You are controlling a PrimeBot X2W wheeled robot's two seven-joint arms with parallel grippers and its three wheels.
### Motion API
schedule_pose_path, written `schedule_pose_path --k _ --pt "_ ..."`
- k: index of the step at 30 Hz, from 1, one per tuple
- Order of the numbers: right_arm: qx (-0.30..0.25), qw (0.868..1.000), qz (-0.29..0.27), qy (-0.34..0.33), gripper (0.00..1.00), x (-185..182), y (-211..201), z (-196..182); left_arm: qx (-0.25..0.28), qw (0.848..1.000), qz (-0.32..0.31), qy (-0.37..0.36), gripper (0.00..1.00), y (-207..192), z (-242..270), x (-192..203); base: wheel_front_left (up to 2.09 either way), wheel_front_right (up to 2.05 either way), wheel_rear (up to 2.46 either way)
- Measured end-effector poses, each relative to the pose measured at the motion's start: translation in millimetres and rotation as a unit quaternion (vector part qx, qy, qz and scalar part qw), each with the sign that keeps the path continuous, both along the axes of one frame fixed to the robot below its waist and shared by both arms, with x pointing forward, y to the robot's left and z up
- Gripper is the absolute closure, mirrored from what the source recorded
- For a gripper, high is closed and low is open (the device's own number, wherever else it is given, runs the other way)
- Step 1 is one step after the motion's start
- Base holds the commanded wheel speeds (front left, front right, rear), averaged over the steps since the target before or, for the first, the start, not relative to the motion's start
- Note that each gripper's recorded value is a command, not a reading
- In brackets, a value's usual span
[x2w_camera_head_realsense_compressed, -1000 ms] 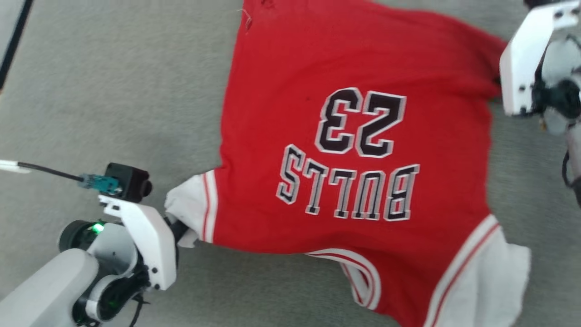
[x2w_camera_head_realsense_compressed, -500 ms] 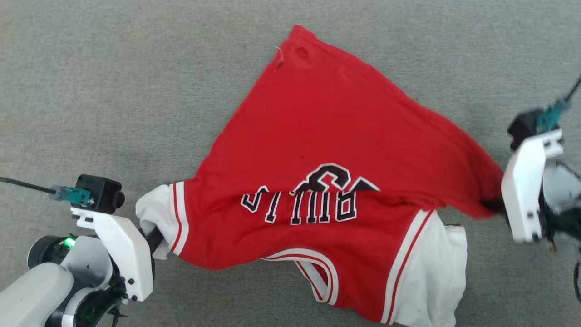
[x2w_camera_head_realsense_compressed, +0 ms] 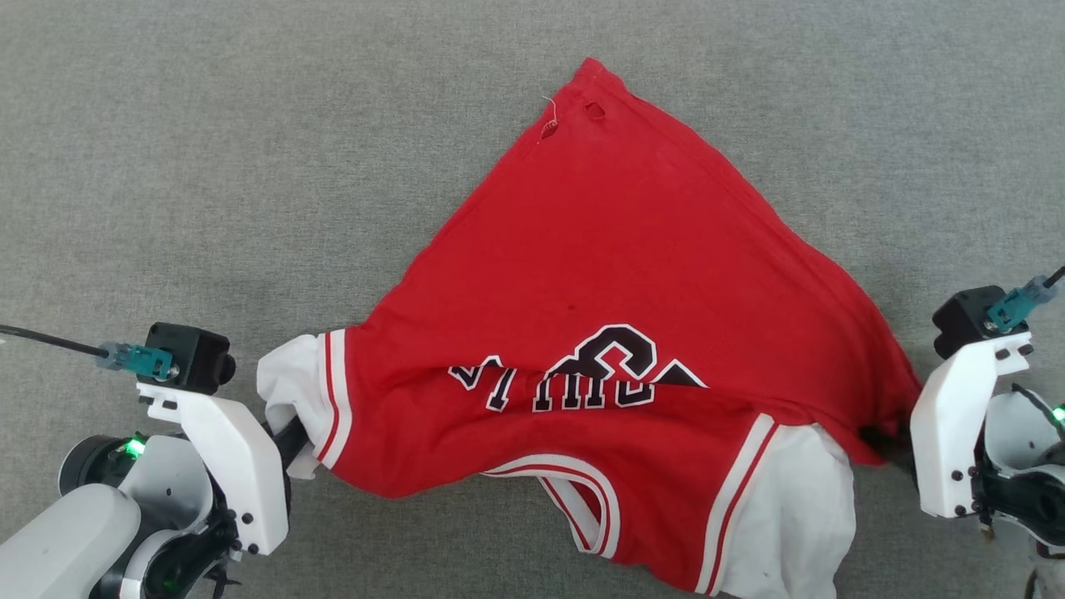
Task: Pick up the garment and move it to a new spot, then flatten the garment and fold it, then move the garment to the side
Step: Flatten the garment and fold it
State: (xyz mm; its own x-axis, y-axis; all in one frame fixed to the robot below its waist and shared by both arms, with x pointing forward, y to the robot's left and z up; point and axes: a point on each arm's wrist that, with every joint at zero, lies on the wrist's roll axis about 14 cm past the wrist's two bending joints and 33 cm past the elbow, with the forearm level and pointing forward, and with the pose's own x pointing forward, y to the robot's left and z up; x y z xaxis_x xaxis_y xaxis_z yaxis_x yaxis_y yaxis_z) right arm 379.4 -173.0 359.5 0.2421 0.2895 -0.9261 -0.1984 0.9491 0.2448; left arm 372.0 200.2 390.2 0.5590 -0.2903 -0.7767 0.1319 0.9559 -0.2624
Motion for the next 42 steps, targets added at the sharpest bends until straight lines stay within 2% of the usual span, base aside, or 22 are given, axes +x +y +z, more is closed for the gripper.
schedule_pose_path --k 6,9,12,16,20,22,26,29,31,37,41,42 --pt "-0.002 0.999 0.006 -0.031 0.0 8 3 12 0.0 1.0 0.002 -0.002 1.0 0 1 -1 0.0 0.0 0.0" --pt "-0.007 0.998 0.01 -0.054 0.0 14 0 30 0.0 1.0 0.001 -0.003 1.0 0 3 -4 0.0 0.0 0.0" --pt "-0.005 0.994 0.019 -0.104 0.0 27 4 59 -0.004 1.0 0.002 -0.005 1.0 -1 4 -8 0.0 0.0 0.0" --pt "-0.013 0.982 0.04 -0.187 0.0 54 15 97 -0.007 1.0 0.004 -0.003 1.0 -1 5 -13 0.0 0.0 0.0" --pt "0.003 0.961 0.064 -0.27 0.0 88 41 126 -0.013 1.0 0.008 -0.001 1.0 -2 4 -18 0.0 0.0 0.0" --pt "0.02 0.954 0.078 -0.289 0.0 101 58 131 -0.013 1.0 0.01 -0.002 1.0 -1 4 -18 0.0 0.0 0.0" --pt "0.037 0.945 0.113 -0.305 0.0 126 87 132 -0.017 1.0 0.014 0.001 1.0 -1 3 -21 0.0 0.0 0.0" --pt "0.05 0.931 0.134 -0.335 0.0 160 114 137 -0.02 1.0 0.017 -0.003 1.0 -1 3 -20 0.0 0.0 0.0" --pt "0.055 0.929 0.147 -0.337 0.0 173 128 133 -0.023 1.0 0.02 -0.001 1.0 -1 2 -21 0.0 0.0 0.0" --pt "0.047 0.933 0.172 -0.311 0.0 207 157 105 -0.027 0.999 0.024 0.003 1.0 -1 -1 -24 0.0 0.0 0.0" --pt "0.041 0.942 0.186 -0.277 0.0 215 170 82 -0.024 0.999 0.03 0.007 1.0 3 -5 -27 0.0 0.0 0.0" --pt "0.035 0.947 0.196 -0.254 0.0 218 177 66 -0.025 0.999 0.035 0.01 1.0 4 -7 -29 0.0 0.0 0.0"
